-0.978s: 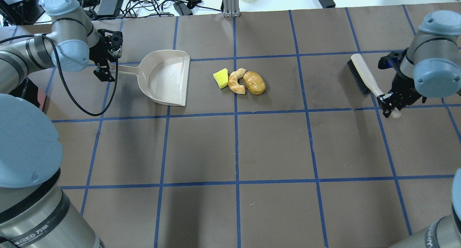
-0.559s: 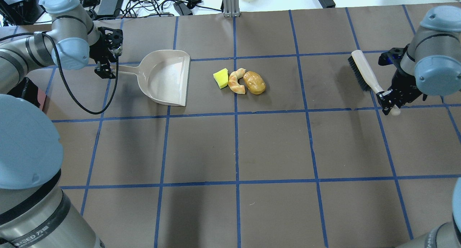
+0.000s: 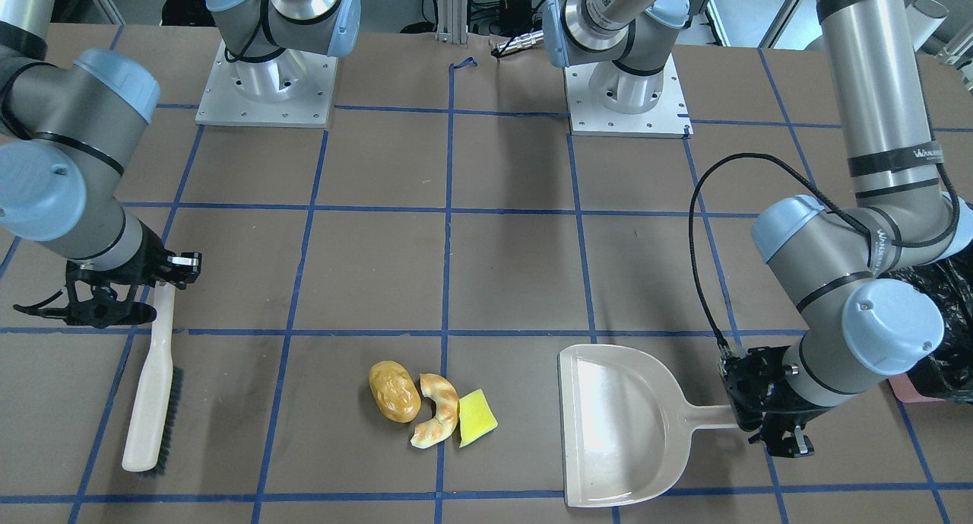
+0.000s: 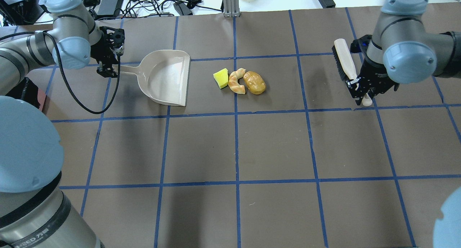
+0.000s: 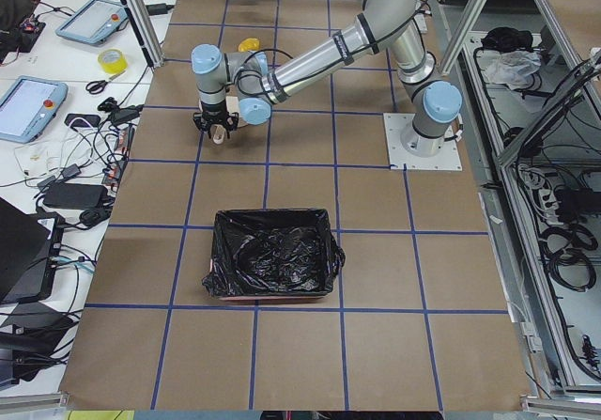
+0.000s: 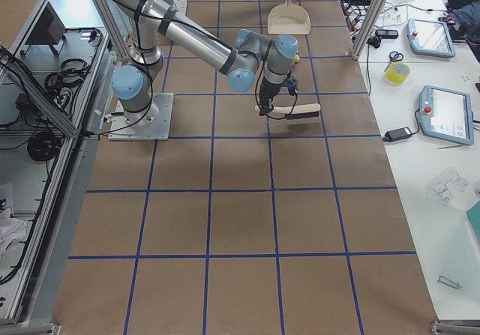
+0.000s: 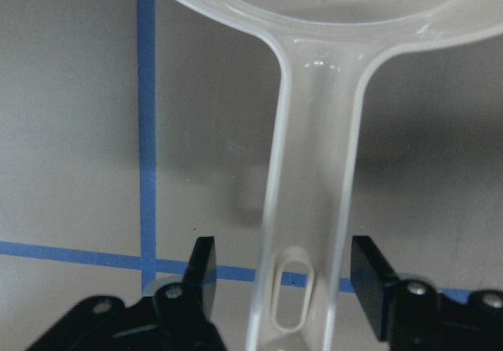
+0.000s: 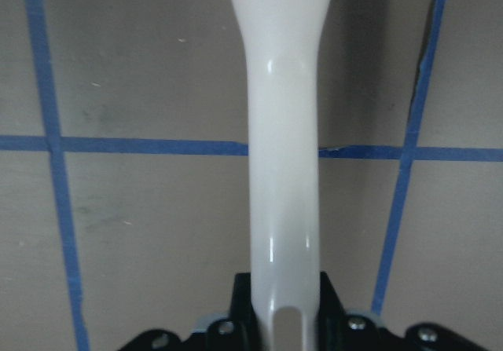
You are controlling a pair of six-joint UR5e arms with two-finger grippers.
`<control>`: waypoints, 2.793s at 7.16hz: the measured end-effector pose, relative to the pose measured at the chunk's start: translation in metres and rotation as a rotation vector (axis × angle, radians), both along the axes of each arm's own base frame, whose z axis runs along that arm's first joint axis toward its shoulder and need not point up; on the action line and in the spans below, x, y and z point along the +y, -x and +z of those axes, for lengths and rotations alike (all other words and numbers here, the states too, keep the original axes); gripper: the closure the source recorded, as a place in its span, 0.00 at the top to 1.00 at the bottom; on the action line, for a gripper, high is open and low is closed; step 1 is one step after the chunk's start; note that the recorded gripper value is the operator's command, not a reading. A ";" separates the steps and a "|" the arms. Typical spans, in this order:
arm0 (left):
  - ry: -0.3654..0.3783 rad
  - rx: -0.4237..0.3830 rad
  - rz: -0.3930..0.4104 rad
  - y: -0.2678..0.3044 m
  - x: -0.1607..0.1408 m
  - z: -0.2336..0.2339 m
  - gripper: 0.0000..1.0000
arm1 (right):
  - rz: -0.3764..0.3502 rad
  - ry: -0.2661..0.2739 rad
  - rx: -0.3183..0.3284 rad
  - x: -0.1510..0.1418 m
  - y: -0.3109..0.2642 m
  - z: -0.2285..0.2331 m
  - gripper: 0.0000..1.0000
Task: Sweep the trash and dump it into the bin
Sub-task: 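Move the brush with the right gripper behind the sponge, shrimp and potato, then sweep the items with the brush toward the dustpan held by the left gripper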
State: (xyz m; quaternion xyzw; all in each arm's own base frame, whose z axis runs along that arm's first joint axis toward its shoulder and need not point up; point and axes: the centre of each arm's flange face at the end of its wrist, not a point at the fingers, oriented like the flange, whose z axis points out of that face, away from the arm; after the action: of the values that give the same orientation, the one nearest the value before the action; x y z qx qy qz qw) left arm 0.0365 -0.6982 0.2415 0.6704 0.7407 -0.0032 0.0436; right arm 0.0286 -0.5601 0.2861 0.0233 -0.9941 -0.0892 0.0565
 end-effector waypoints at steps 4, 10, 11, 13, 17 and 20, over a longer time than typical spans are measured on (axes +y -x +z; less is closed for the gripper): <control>-0.014 0.005 0.004 0.003 0.003 -0.001 0.30 | -0.204 0.035 -0.009 0.013 -0.134 0.007 0.08; -0.034 0.001 -0.016 0.016 0.004 0.002 0.30 | -0.436 -0.037 -0.052 0.040 -0.238 -0.033 0.06; -0.037 0.001 -0.017 0.016 0.004 0.001 0.30 | -0.435 -0.041 -0.046 0.045 -0.252 -0.041 0.06; -0.040 0.001 -0.017 0.016 0.004 0.000 0.30 | -0.461 -0.049 -0.023 0.055 -0.278 -0.054 0.06; -0.040 0.002 -0.017 0.016 0.005 -0.001 0.30 | -0.403 -0.026 -0.038 0.053 -0.312 -0.068 0.06; -0.039 0.003 -0.017 0.016 0.005 0.000 0.30 | -0.348 -0.015 -0.049 0.036 -0.348 -0.081 0.07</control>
State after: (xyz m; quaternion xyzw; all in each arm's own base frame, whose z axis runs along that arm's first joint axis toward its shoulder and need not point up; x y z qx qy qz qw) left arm 0.0203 -0.6936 0.2415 0.6774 0.7350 0.0095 0.0294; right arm 0.3764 -0.5243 0.2051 -0.1463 -0.9836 -0.1046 0.0155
